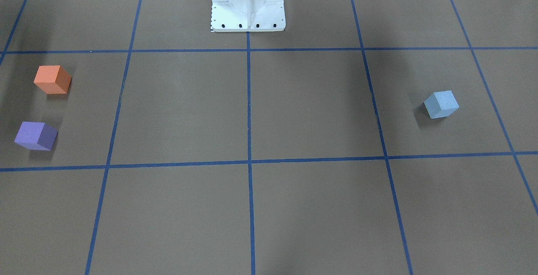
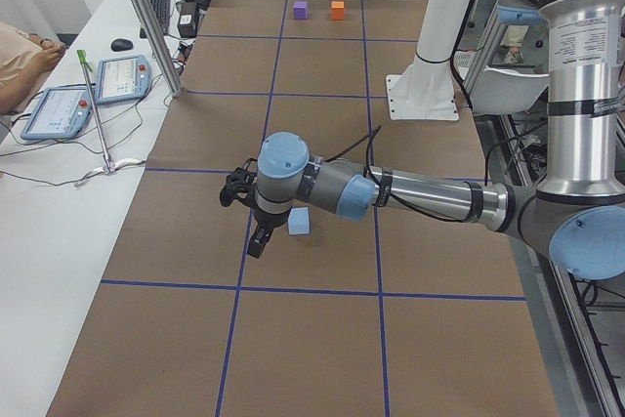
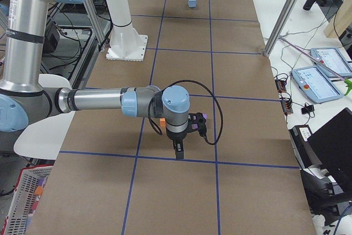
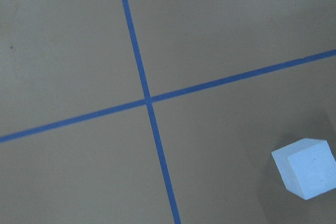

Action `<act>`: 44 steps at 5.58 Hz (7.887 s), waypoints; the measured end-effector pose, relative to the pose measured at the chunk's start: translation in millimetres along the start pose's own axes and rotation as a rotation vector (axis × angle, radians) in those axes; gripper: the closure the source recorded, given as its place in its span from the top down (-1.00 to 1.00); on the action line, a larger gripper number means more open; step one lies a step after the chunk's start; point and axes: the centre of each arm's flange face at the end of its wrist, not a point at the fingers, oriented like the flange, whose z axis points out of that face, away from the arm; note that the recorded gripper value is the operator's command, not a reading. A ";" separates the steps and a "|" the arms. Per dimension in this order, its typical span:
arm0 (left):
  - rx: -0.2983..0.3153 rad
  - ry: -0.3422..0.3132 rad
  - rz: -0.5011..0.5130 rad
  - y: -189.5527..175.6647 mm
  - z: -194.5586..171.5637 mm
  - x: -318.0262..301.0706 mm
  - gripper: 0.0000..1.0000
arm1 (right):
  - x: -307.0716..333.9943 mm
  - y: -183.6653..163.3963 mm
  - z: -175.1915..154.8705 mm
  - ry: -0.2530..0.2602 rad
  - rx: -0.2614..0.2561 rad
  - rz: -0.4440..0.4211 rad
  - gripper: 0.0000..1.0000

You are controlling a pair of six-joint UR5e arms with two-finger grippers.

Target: Place blue block between orange and purple blocks

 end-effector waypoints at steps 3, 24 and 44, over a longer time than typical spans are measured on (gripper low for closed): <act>0.025 0.153 -0.061 0.4 55.4 39.0 1.00 | 1.5 6.6 3.9 -0.003 -0.009 0.007 1.00; -0.155 0.053 -0.306 -242.6 186.4 566.7 -0.56 | 1.6 10.0 9.0 -0.006 -0.023 0.012 1.00; -0.209 0.010 -0.131 1.3 48.9 -45.5 1.00 | -632.5 -214.8 1.1 -0.286 0.191 -0.051 0.98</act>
